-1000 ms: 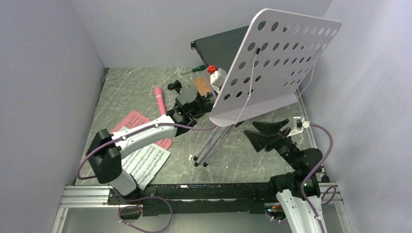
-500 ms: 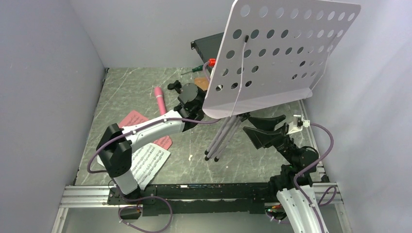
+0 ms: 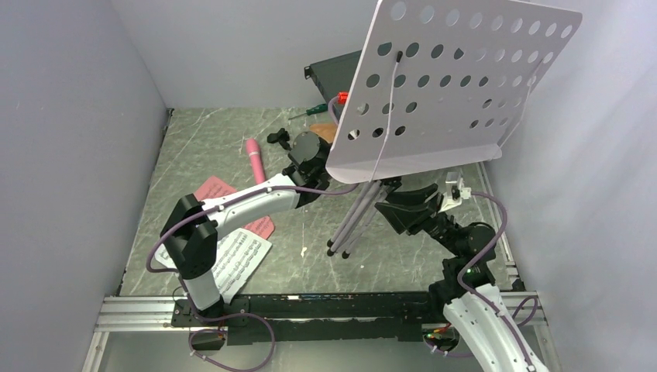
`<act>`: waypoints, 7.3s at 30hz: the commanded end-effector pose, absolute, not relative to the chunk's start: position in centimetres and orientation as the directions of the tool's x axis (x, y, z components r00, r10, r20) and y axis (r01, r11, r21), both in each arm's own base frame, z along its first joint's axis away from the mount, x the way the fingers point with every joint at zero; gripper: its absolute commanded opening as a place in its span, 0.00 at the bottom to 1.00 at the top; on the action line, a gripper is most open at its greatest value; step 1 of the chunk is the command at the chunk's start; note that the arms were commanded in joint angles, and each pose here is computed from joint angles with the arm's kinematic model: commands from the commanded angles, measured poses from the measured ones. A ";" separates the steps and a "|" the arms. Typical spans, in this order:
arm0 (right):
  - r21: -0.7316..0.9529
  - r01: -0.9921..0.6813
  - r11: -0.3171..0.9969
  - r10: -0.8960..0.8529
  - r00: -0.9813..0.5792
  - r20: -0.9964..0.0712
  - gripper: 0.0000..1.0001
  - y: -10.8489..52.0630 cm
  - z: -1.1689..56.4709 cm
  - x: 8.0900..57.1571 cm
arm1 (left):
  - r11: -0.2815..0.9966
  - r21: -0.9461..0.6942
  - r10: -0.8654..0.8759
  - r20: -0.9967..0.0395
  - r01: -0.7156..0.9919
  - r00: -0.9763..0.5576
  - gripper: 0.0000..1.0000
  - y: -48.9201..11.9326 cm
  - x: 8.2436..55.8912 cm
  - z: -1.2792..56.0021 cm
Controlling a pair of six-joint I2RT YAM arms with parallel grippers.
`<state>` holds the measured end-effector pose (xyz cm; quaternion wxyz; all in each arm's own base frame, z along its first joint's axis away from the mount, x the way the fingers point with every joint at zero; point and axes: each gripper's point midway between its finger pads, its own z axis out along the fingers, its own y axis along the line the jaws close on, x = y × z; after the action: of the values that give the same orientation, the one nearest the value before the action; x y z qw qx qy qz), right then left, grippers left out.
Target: Set up the instrument practice props
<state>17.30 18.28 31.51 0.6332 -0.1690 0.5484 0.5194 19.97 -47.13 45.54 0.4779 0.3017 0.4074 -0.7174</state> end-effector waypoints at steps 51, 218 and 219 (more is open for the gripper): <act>-0.103 -0.534 0.839 -0.200 -0.127 -0.971 0.00 17.4 16.6 23.0 | -0.020 0.312 -0.845 -0.512 0.950 0.151 0.00 -29.3 10.3 66.5; 0.037 -0.661 0.750 0.154 0.120 -0.981 0.46 25.0 30.0 21.2 | -0.420 0.227 -0.783 -0.581 0.879 -0.224 0.00 -33.7 10.9 61.5; 0.030 -0.652 0.758 0.137 0.114 -0.984 0.43 24.8 29.6 21.3 | -0.419 0.227 -0.784 -0.579 0.879 -0.224 0.00 -33.6 10.8 61.5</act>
<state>20.81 25.97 30.53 0.7141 -0.2192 0.5880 0.3102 15.37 -41.58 51.24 0.4465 0.3707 0.2394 -0.7784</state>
